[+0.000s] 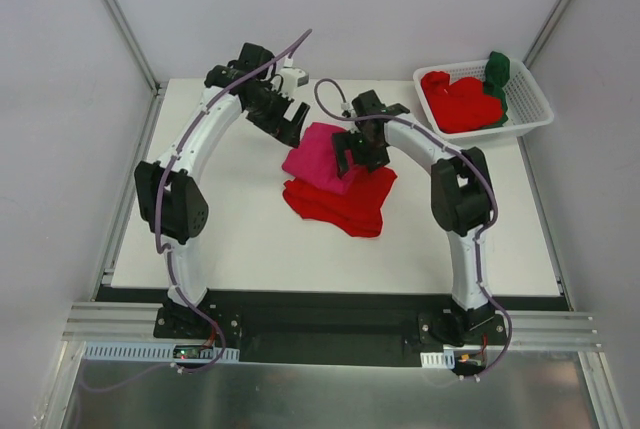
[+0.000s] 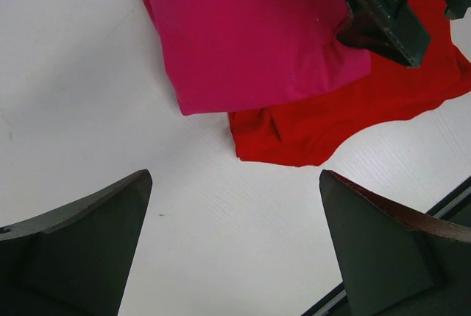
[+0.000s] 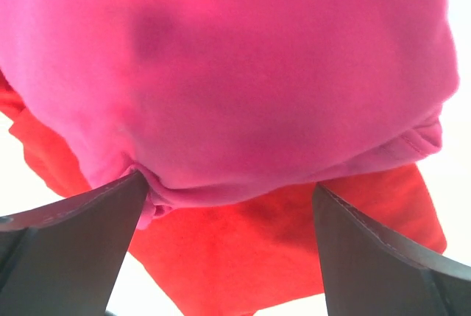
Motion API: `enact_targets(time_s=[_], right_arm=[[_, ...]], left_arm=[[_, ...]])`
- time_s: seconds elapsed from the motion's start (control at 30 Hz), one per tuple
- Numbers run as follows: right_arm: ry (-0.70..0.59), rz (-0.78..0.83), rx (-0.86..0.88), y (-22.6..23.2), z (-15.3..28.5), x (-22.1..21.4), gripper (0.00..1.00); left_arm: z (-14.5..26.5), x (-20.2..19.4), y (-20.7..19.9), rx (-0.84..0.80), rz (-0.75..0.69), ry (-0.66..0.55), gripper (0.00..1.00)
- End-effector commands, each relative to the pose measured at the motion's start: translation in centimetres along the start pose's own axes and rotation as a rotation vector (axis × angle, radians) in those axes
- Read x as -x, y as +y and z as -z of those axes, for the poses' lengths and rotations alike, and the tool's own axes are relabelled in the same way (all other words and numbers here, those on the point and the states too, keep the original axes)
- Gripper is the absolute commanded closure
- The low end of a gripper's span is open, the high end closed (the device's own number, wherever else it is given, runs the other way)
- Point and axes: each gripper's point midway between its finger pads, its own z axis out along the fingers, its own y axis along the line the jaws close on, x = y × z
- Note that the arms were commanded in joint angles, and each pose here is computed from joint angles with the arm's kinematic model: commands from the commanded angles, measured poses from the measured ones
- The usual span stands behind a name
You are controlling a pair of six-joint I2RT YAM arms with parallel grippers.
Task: Fold and stack the t-shirts
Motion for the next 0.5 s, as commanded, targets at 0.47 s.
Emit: enact_targets(time_s=[0.47], right_arm=[[-0.028, -0.318, 0.367, 2.7, 6.2, 2.9, 0.04]], left_arm=[[-0.6, 1.5, -2.4, -0.080, -0.056, -0.016, 0.01]])
